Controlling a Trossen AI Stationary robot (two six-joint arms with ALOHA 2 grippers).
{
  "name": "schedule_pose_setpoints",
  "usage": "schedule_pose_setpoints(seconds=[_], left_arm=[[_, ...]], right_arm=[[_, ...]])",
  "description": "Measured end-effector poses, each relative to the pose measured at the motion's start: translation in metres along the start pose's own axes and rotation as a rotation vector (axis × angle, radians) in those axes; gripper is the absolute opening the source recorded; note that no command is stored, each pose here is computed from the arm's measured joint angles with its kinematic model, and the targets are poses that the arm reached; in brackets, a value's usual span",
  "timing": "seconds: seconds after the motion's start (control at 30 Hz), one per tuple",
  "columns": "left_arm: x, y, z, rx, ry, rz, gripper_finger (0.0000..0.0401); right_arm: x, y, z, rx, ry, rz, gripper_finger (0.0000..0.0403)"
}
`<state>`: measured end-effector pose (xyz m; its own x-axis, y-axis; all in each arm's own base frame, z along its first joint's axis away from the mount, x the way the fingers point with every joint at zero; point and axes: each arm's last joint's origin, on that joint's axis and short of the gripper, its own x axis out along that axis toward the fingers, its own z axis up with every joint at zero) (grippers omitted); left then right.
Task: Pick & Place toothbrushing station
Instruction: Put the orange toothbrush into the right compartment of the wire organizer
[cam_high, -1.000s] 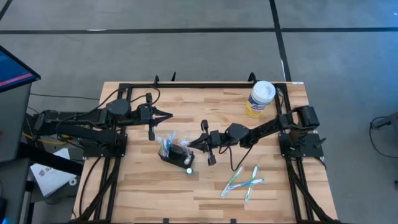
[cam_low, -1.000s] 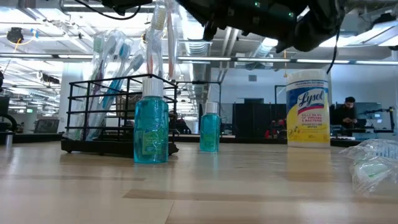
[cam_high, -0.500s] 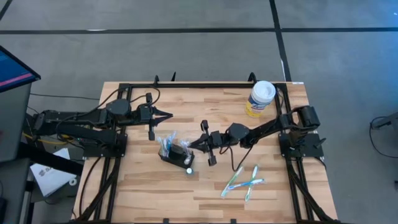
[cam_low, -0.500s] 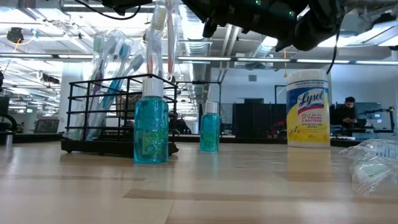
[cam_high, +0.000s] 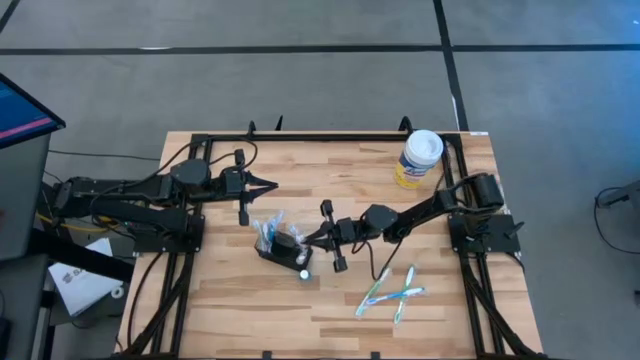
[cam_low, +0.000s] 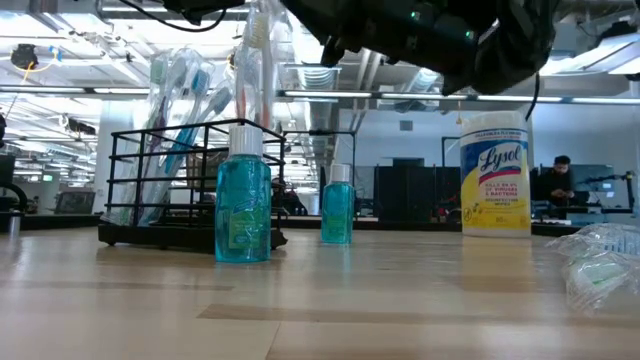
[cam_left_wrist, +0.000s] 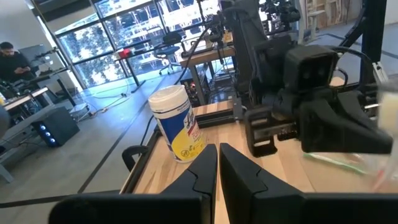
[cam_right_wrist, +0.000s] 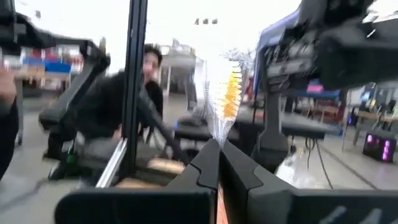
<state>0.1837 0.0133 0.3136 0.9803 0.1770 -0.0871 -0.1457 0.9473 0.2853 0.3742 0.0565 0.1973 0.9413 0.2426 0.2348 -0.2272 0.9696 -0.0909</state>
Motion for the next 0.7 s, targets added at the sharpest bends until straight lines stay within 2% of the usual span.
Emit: schedule_pose_setpoints(seconds=[0.13, 0.3, 0.7], left_arm=[[0.0, 0.0, 0.0, 0.0, 0.001, -0.001, 0.0012], [0.0, 0.0, 0.0, 0.0, 0.002, -0.001, 0.0012], [0.0, 0.0, 0.0, 0.0, 0.004, -0.002, 0.0012]], right_arm=[[-0.001, -0.004, -0.012, 0.01, -0.009, -0.004, 0.0], [-0.001, -0.011, -0.014, 0.032, -0.009, -0.003, 0.0], [-0.001, -0.007, -0.018, 0.029, 0.029, 0.013, 0.0]])
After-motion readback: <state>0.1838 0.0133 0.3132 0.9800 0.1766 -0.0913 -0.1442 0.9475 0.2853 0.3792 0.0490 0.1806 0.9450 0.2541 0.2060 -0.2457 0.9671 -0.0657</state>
